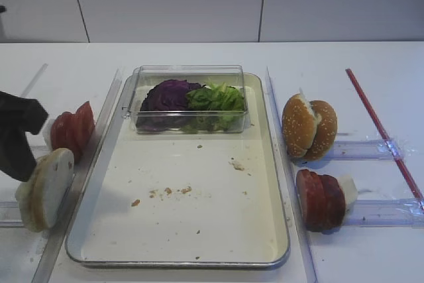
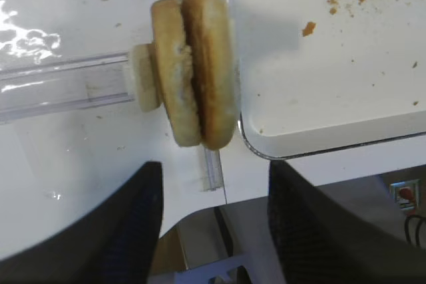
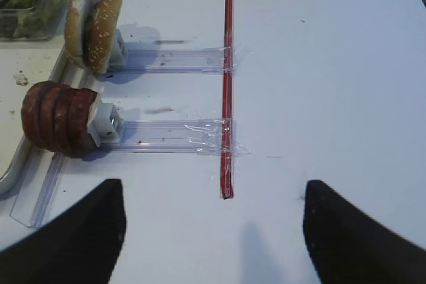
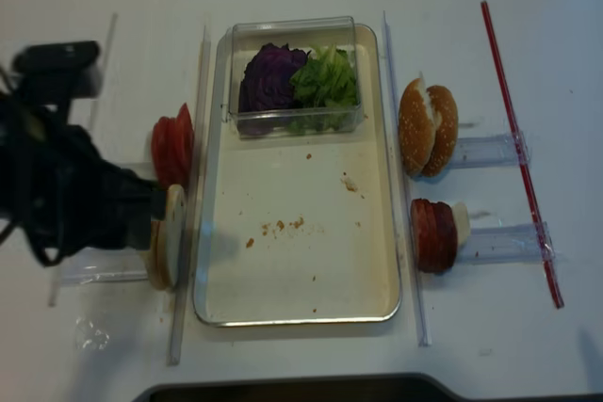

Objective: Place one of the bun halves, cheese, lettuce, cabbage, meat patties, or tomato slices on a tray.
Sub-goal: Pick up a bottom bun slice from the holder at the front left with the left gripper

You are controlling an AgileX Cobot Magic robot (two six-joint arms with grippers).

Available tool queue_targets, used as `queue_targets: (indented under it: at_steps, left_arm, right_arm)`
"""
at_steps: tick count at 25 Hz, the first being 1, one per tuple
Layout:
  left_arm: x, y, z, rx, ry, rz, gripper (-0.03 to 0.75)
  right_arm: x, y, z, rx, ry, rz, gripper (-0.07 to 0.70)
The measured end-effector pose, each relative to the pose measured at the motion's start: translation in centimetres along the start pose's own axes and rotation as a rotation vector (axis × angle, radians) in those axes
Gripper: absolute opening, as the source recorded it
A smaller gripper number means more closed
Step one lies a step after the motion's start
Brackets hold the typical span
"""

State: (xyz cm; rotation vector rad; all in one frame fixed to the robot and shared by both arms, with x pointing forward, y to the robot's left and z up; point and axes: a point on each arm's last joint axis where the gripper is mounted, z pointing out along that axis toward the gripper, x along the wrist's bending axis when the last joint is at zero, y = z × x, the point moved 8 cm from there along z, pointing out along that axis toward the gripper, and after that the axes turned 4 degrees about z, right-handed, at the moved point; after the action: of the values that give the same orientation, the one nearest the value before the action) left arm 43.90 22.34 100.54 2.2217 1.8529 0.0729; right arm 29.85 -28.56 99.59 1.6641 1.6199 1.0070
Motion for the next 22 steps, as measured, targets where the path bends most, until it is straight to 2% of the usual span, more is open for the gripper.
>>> queue_targets:
  at_steps: [6, 14, 22]
  left_arm:
    - [-2.4, 1.6, 2.2, 0.070, 0.051, 0.059, 0.344]
    - [-2.1, 2.5, 4.8, 0.145, 0.118, 0.035, 0.345]
    - [-2.6, 3.5, 5.1, 0.117, 0.099, 0.029, 0.344]
  right_arm:
    - [0.0, 0.0, 0.0, 0.000, 0.000, 0.000, 0.556]
    - [0.0, 0.0, 0.0, 0.000, 0.000, 0.000, 0.556]
    - [0.0, 0.0, 0.0, 0.000, 0.000, -0.014, 0.556]
